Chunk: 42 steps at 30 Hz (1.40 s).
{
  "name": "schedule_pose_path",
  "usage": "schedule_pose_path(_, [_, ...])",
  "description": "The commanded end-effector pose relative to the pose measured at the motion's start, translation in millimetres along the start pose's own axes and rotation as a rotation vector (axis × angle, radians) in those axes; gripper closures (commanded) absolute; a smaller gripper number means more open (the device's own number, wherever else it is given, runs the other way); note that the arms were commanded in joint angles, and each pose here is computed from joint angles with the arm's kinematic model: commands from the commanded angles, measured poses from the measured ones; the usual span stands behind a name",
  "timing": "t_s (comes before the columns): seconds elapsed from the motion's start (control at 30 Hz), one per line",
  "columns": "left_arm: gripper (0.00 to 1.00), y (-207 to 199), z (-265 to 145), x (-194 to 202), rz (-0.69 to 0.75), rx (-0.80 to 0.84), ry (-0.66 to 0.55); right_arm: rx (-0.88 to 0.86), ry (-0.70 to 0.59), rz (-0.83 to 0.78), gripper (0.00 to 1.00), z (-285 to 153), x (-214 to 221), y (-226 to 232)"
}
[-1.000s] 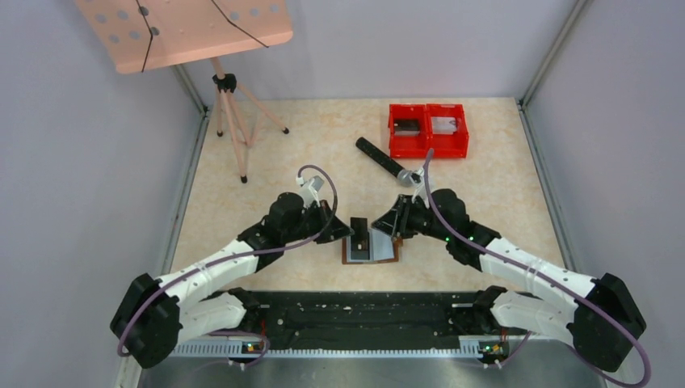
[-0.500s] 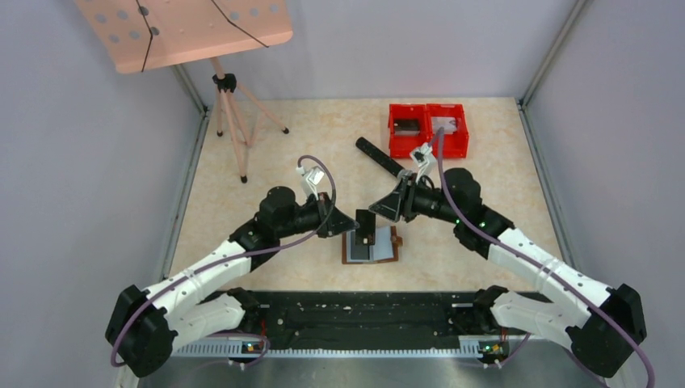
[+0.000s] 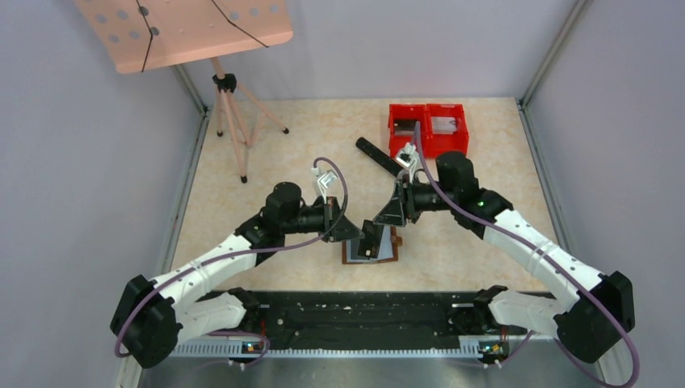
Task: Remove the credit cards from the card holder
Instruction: Place the credit card in the storage box.
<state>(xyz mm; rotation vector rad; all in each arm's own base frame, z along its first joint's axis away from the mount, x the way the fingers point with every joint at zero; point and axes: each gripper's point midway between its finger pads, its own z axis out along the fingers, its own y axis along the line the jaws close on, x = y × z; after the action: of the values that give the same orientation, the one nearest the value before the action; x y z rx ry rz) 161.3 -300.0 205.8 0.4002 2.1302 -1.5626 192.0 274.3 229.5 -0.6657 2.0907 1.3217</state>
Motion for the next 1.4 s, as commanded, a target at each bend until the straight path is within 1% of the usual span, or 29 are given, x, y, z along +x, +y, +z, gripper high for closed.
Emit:
schedule_pose_path(0.0, [1.00,-24,-3,-12,0.084,0.076,-0.009,-0.085,0.039,-0.079,0.62,-7,2,16])
schedule_pose_path(0.1, [1.00,-24,-2,-10,0.083,0.087,0.008,-0.083,0.038,-0.090,0.64,-6,2,15])
schedule_pose_path(0.2, [1.00,-26,0,-9,0.085,0.107,0.023,-0.086,0.044,-0.099,0.63,-5,2,13])
schedule_pose_path(0.3, [1.00,-28,0,-8,0.083,0.124,0.032,-0.105,0.066,-0.108,0.61,-4,6,14])
schedule_pose_path(0.63, [1.00,-28,1,-4,0.074,0.148,0.041,-0.147,0.135,-0.138,0.63,-4,16,15])
schedule_pose_path(0.67, [1.00,-28,1,-4,0.073,0.153,0.040,-0.155,0.140,-0.134,0.65,-3,17,15])
schedule_pose_path(0.7, [1.00,-28,2,-4,0.071,0.152,0.038,-0.159,0.143,-0.129,0.73,-3,18,15])
schedule_pose_path(0.77, [1.00,-24,3,-5,0.058,0.135,0.033,-0.159,0.135,-0.125,0.96,-2,19,14])
schedule_pose_path(0.8, [1.00,-22,4,-6,0.051,0.125,0.031,-0.160,0.130,-0.124,1.00,-2,20,14])
schedule_pose_path(0.87, [0.98,-13,6,-9,0.022,0.077,0.019,-0.156,0.102,-0.123,1.00,-2,16,15])
schedule_pose_path(0.9, [0.91,-7,6,-12,0.005,0.044,0.010,-0.139,0.086,-0.118,1.00,-2,12,14])
schedule_pose_path(0.97, [0.74,7,3,-18,-0.014,-0.011,-0.015,-0.074,0.051,-0.103,1.00,-2,3,6])
schedule_pose_path(1.03, [0.63,20,-3,-24,-0.021,-0.071,-0.040,-0.022,0.015,-0.068,1.00,-4,-7,-4])
schedule_pose_path(1.07, [0.54,29,-7,-31,-0.021,-0.117,-0.068,0.010,-0.011,-0.040,1.00,-8,-14,-13])
schedule_pose_path(1.13, [0.43,50,-15,-36,-0.023,-0.237,-0.092,0.082,-0.058,-0.001,1.00,-15,-29,-32])
schedule_pose_path(1.17, [0.40,60,-20,-39,-0.015,-0.302,-0.103,0.128,-0.087,0.017,1.00,-20,-38,-43])
schedule_pose_path(1.2, [0.34,67,-24,-40,0.002,-0.354,-0.102,0.177,-0.122,0.035,1.00,-26,-49,-55])
schedule_pose_path(1.23, [0.26,70,-27,-42,0.021,-0.386,-0.097,0.235,-0.161,0.052,1.00,-33,-61,-69])
schedule_pose_path(1.27, [0.08,73,-30,-42,0.037,-0.420,-0.091,0.308,-0.204,0.064,1.00,-40,-74,-85])
schedule_pose_path(1.3, [0.02,77,-34,-43,0.049,-0.453,-0.086,0.401,-0.252,0.080,1.00,-50,-87,-104])
schedule_pose_path(1.37, [0.01,84,-40,-45,0.067,-0.508,-0.078,0.542,-0.322,0.112,1.00,-67,-110,-137])
